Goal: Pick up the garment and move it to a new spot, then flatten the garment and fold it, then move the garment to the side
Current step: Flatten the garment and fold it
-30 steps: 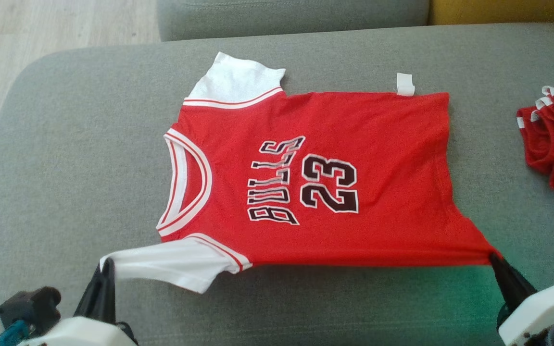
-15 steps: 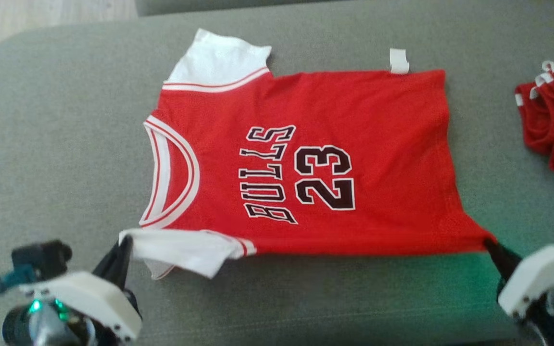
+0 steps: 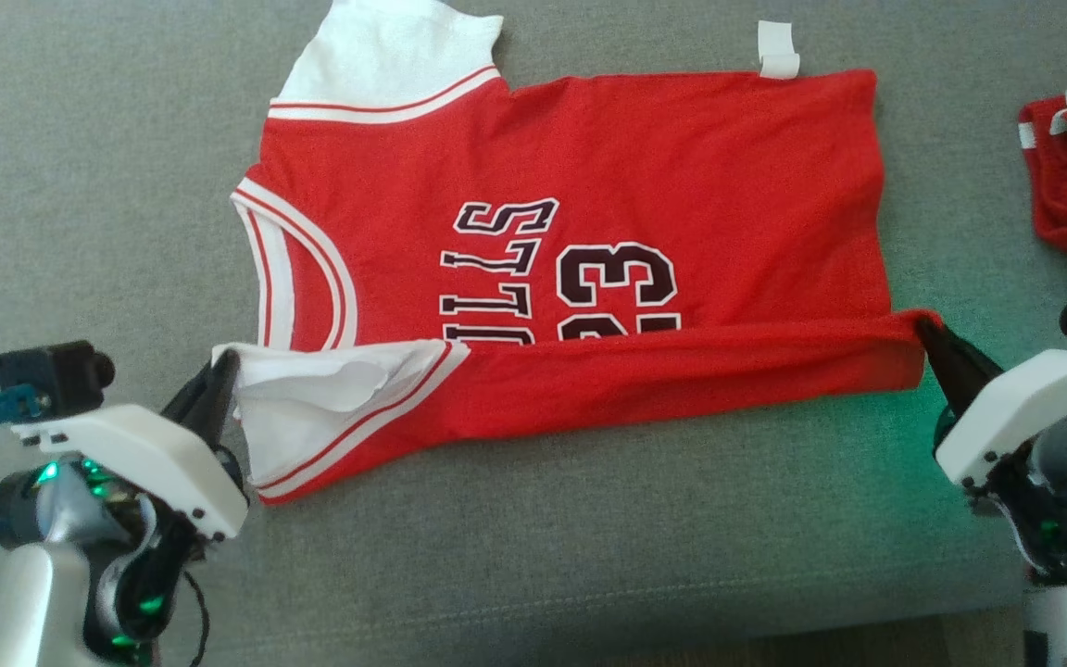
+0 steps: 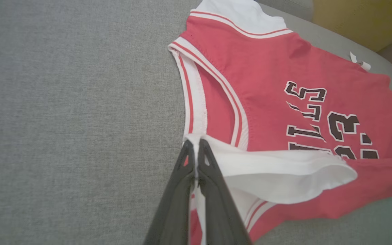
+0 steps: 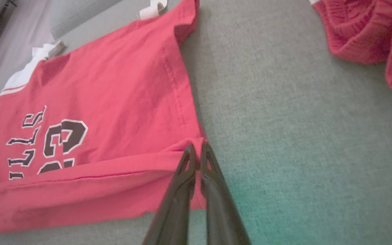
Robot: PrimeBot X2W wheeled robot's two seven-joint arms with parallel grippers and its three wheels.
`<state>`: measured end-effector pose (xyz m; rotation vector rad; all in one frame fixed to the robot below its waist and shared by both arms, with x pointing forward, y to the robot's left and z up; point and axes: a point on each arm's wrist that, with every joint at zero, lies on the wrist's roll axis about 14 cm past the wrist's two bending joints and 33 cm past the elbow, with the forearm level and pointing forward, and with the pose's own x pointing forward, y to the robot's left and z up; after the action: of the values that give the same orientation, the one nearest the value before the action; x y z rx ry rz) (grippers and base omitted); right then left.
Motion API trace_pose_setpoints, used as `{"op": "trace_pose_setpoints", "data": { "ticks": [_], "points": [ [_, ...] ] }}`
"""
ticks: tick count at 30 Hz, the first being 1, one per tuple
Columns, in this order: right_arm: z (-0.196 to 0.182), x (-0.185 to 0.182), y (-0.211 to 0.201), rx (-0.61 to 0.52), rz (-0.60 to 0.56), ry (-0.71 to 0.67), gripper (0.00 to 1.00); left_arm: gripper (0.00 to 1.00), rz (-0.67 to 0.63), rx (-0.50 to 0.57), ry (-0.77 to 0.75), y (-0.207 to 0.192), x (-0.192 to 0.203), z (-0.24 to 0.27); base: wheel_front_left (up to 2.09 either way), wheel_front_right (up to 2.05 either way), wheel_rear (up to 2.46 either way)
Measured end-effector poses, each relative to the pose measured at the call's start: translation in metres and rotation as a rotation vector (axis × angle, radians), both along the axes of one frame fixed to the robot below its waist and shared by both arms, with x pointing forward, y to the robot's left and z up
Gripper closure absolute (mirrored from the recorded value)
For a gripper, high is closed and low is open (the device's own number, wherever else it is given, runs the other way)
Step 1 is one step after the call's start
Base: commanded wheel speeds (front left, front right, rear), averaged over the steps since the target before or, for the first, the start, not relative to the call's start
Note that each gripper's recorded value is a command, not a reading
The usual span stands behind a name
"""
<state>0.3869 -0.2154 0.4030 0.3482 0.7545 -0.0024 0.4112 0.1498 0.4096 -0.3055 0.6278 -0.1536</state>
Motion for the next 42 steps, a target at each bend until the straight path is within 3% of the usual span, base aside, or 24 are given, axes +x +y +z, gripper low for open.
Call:
{"op": "trace_pose_setpoints", "data": {
  "ticks": [1, 2, 7, 12, 16, 27, 37, 42],
  "points": [
    [0.002, 0.003, 0.001, -0.001, 0.001, -0.025, 0.00, 0.20, 0.000, -0.002, -0.002, -0.001, 0.002, -0.001, 0.00, 0.00, 0.00],
    [0.003, 0.006, 0.004, 0.002, 0.003, -0.051, 0.00, 0.00, 0.000, -0.005, -0.002, -0.002, 0.002, -0.003, 0.00, 0.00, 0.00],
    [0.036, 0.030, 0.008, -0.057, 0.024, -0.312, 0.00, 0.00, 0.053, -0.005, -0.097, -0.002, 0.009, 0.002, 0.00, 0.00, 0.00],
    [0.066, 0.036, 0.007, -0.140, 0.027, -0.555, 0.00, 0.00, 0.115, 0.094, -0.334, 0.007, 0.023, 0.035, 0.00, 0.00, 0.00],
    [0.081, 0.029, 0.010, -0.182, 0.046, -0.667, 0.00, 0.00, 0.121, 0.138, -0.497, 0.000, 0.023, 0.065, 0.00, 0.00, 0.00],
    [0.083, -0.015, 0.015, -0.172, 0.012, -0.673, 0.00, 0.00, 0.123, 0.154, -0.533, -0.009, -0.021, 0.067, 0.00, 0.00, 0.00],
    [0.087, -0.019, 0.019, -0.160, 0.012, -0.672, 0.00, 0.00, 0.124, 0.163, -0.505, -0.007, -0.030, 0.061, 0.00, 0.00, 0.00],
    [0.063, -0.025, 0.010, -0.148, -0.013, -0.556, 0.00, 0.00, 0.101, 0.150, -0.413, -0.013, -0.038, 0.038, 0.00, 0.00, 0.00]
  ]
}}
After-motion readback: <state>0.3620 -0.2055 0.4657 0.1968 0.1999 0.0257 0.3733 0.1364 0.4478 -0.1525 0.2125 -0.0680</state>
